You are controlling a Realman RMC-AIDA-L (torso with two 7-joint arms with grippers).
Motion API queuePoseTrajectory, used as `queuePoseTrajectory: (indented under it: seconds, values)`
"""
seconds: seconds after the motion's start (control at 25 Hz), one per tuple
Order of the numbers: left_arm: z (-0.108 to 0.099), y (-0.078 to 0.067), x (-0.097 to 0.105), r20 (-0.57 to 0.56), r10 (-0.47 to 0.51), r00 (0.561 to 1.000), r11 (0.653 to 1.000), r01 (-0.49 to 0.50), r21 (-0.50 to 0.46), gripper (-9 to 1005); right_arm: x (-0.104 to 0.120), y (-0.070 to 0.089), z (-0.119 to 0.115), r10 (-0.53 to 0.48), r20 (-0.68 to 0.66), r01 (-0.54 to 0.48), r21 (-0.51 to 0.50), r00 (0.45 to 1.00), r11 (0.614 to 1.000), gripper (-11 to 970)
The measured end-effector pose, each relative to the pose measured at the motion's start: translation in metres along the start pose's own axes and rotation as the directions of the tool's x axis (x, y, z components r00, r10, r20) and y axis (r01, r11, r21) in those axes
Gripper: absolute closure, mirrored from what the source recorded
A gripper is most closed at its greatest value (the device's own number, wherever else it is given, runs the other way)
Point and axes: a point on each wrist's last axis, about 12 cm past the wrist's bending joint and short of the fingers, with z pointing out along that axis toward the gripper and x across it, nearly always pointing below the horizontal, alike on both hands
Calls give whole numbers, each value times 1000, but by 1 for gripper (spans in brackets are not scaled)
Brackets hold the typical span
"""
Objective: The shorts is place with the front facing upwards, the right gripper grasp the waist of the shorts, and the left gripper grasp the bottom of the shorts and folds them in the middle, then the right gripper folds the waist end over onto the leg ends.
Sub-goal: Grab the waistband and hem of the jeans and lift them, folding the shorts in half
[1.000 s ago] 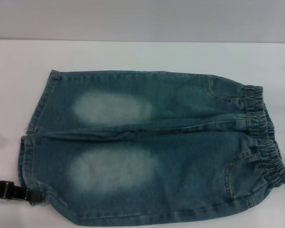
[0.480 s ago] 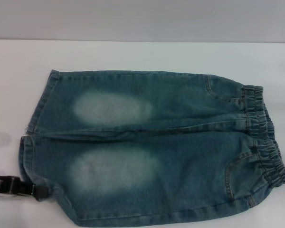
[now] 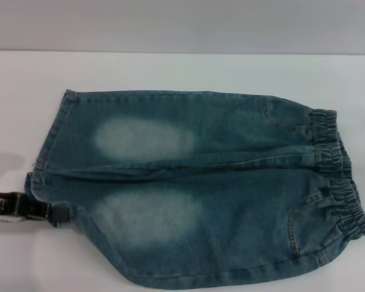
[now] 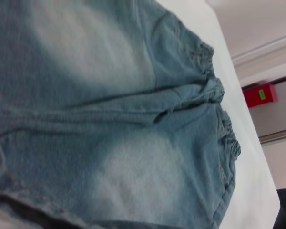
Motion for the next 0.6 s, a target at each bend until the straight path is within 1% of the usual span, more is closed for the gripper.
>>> queuePoseTrajectory:
  seconds: [0.12,0.24,0.36,0.52,0.6]
  values:
    - [0,-1,-2,11,7,1000,1000,-7,3,946,-15,9,3,-29,-179,5,-131,983,991,161]
    - [0,-1,-4,22,11,1000,1000,-11,4,945,-24,16,5,-73,-341,1,-206,937,979,161]
    - [0,-1,-5,36,14,999,1000,-14,5,944,-30,18,9,-115,-480,-7,-244,870,970,161]
    - [0,-2,-7,47,8,999,1000,-9,10,942,-36,21,22,-178,-645,-21,-288,743,957,161]
    - [0,-2,-7,48,9,999,1000,-10,10,942,-36,24,27,-216,-699,-20,-313,682,950,161]
